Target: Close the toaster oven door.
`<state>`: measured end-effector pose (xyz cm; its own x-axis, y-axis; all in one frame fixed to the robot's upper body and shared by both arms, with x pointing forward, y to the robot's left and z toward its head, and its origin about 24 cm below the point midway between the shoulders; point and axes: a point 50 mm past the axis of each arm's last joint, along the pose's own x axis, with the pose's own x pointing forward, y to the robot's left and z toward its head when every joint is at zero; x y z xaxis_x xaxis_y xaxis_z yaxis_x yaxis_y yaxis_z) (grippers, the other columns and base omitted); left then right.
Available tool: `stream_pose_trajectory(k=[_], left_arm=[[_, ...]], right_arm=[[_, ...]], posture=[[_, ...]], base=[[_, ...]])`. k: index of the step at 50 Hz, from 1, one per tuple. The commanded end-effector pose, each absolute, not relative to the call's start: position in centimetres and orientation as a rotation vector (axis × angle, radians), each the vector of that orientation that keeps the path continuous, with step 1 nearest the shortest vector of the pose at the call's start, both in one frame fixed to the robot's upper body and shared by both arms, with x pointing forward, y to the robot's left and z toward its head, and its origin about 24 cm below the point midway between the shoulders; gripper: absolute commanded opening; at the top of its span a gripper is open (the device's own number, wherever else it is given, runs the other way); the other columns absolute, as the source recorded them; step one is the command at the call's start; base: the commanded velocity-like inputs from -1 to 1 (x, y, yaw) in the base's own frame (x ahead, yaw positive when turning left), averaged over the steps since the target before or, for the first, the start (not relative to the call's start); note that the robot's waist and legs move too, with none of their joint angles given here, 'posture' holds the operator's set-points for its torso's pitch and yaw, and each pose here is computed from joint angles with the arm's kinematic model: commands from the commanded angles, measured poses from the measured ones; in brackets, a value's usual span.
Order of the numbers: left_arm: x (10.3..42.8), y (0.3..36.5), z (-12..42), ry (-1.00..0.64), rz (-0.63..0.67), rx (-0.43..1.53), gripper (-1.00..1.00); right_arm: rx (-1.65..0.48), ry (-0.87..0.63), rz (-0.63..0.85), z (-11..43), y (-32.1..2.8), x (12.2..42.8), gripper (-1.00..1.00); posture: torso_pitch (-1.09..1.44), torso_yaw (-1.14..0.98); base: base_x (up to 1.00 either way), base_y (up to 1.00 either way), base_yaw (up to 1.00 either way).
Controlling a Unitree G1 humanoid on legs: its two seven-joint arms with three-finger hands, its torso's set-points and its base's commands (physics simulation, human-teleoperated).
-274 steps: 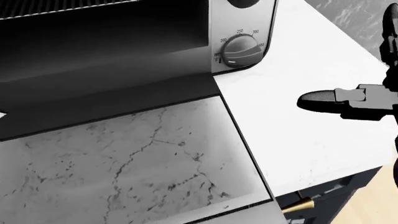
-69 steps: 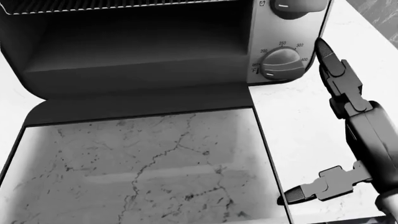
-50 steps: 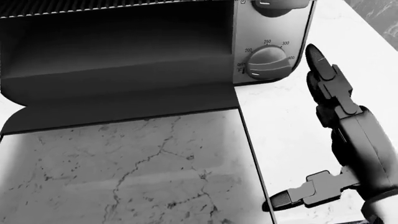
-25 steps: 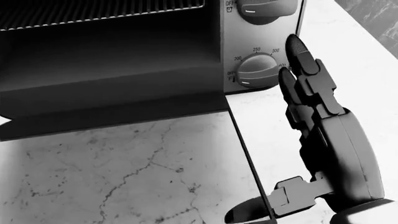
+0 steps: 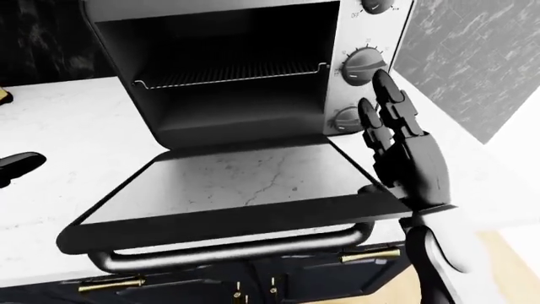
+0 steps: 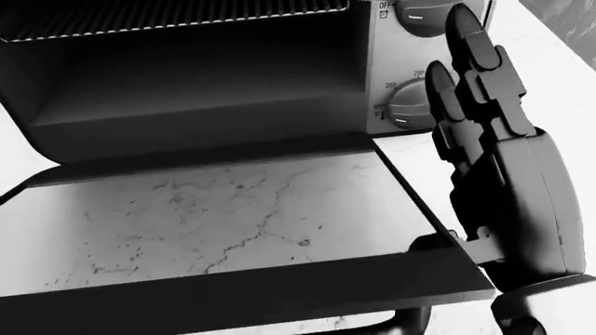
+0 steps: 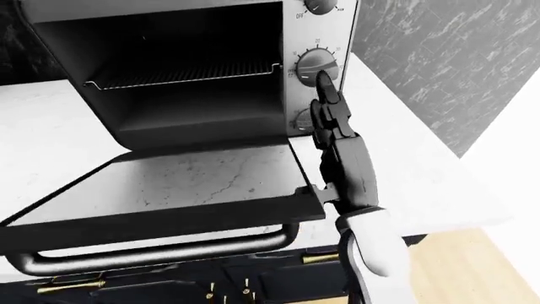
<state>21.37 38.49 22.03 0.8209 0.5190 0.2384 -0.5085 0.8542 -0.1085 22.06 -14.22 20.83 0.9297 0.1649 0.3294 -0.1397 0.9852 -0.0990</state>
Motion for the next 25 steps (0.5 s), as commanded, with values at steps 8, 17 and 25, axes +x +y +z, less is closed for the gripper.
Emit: stream_pose_trajectory(k=[8, 17, 25], left_arm=[[20.8, 38.3, 24.0, -0.354, 0.546, 0.0, 1.0], [20.8, 38.3, 23.9, -0.353, 0.544, 0.0, 1.0], [20.7, 38.3, 24.0, -0.355, 0.545, -0.001, 1.0]], right_arm=[[-0.038, -0.532, 0.068, 23.9, -14.3, 21.8, 1.0], [-0.041, -0.588, -0.009, 24.9, -14.5, 22.8, 1.0], [-0.049, -0.625, -0.054, 25.9, -14.6, 23.4, 1.0]], posture=[[0.0, 0.0], [0.0, 0.0], [0.0, 0.0]], base=[[0.0, 0.0, 0.0], [0.0, 0.0, 0.0], [0.0, 0.0, 0.0]])
